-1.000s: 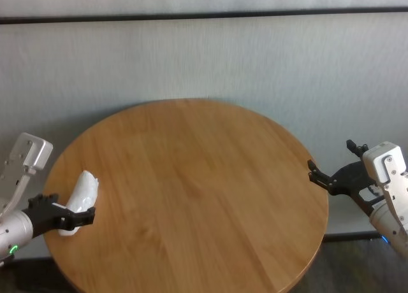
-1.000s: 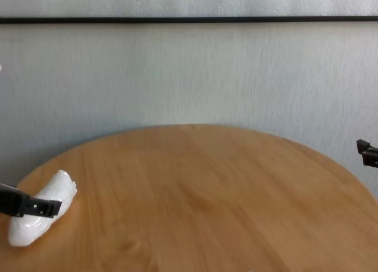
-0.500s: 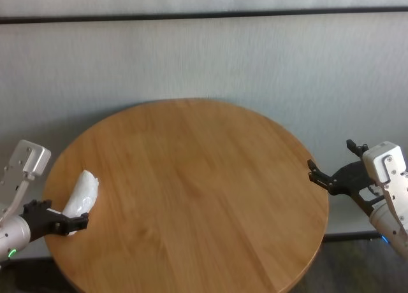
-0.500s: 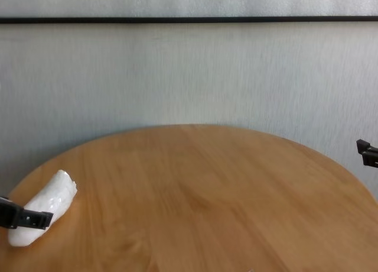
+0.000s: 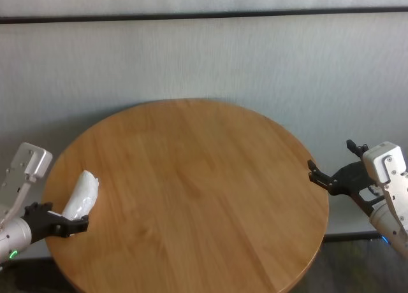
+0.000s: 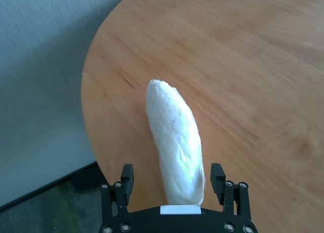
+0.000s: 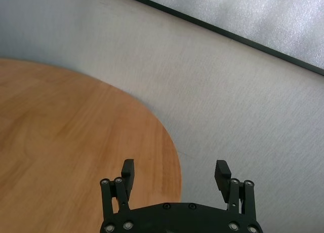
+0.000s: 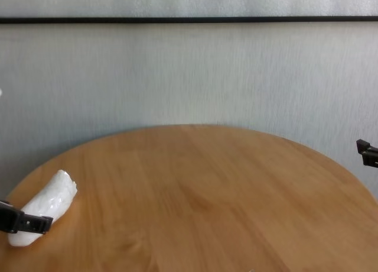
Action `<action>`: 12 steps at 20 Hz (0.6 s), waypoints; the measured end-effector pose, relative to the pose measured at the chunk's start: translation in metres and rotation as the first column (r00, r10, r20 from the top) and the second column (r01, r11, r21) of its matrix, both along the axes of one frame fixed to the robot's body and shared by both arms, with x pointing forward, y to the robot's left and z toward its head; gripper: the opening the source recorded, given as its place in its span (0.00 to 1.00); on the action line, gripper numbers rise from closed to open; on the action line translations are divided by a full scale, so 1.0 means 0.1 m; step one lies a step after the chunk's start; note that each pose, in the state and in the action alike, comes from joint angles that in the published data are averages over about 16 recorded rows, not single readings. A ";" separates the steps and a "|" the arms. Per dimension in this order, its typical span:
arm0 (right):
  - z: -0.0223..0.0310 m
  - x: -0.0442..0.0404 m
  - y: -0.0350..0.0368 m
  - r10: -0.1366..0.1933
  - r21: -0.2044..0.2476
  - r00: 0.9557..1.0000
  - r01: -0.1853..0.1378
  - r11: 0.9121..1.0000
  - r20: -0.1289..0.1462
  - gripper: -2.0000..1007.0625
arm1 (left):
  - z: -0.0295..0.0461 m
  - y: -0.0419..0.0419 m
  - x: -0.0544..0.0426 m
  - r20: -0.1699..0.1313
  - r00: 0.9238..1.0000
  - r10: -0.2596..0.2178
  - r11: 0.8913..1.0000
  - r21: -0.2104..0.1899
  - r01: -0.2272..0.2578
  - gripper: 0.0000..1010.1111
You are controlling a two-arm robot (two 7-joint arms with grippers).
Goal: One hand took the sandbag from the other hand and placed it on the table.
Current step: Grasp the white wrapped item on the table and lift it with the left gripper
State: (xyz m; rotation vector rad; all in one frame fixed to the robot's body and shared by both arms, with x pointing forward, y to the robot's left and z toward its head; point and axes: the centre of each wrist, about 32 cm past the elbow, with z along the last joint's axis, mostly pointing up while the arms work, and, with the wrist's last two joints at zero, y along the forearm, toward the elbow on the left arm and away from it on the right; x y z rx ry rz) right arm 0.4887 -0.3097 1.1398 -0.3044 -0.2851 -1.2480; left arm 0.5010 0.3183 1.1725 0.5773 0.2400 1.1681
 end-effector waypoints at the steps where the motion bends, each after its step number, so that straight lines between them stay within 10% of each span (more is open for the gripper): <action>1: 0.000 0.000 0.000 0.000 0.000 1.000 0.000 1.000 0.000 0.99 | -0.005 0.000 0.005 -0.001 1.000 -0.001 1.000 -0.001 0.001 0.99; 12: 0.000 0.000 0.000 0.000 0.000 1.000 0.000 1.000 0.000 0.99 | -0.056 -0.009 0.055 -0.010 1.000 -0.011 1.000 -0.016 0.011 0.99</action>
